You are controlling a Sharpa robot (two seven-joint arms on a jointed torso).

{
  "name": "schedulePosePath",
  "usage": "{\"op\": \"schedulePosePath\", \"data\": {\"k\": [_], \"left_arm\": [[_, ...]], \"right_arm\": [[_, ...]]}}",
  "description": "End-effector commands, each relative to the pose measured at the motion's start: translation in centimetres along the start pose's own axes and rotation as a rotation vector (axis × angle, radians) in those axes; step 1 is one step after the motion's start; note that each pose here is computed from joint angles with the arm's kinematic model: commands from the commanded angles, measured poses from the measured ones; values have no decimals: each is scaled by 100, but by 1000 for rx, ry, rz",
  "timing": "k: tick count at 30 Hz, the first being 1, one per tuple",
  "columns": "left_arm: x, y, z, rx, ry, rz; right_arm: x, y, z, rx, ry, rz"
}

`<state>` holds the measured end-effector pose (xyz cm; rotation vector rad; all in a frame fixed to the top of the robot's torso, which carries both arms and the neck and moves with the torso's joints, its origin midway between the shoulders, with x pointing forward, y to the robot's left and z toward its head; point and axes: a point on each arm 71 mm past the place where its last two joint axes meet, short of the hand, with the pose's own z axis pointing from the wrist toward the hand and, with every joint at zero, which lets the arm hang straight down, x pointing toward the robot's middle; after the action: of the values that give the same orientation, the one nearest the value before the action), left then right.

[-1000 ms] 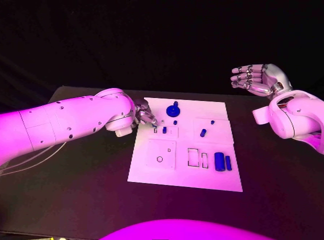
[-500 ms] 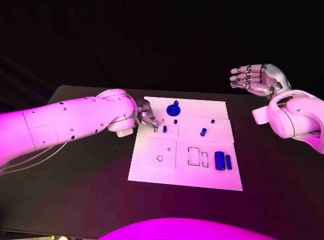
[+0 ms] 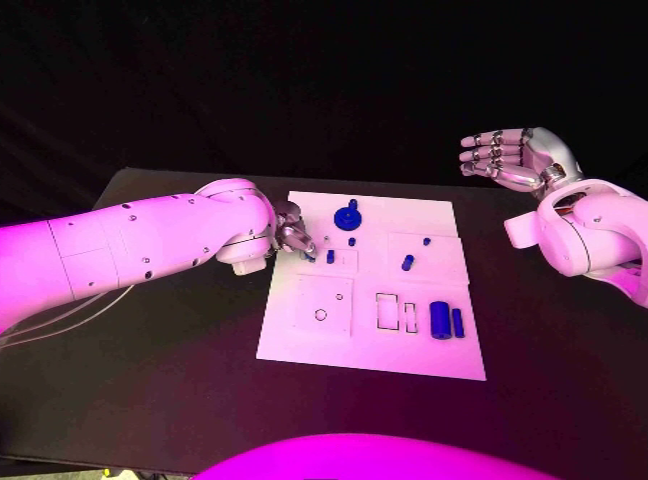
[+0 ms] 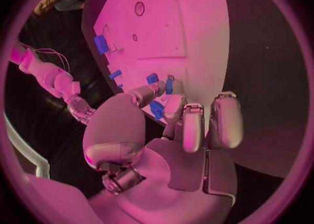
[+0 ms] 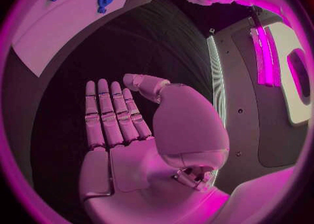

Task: Assemble the parts on the task board

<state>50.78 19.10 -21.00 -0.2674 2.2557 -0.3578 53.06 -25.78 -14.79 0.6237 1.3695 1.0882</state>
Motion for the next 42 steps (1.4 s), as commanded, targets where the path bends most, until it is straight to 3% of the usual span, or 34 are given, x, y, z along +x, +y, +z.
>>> {"op": "schedulePosePath", "data": {"k": [1, 42], "left_arm": [[15, -8, 4, -1, 9, 4], [63, -34, 27, -10, 54, 46]], "right_arm": [[10, 1, 0, -3, 5, 2], [50, -12, -1, -3, 22, 10]]}}
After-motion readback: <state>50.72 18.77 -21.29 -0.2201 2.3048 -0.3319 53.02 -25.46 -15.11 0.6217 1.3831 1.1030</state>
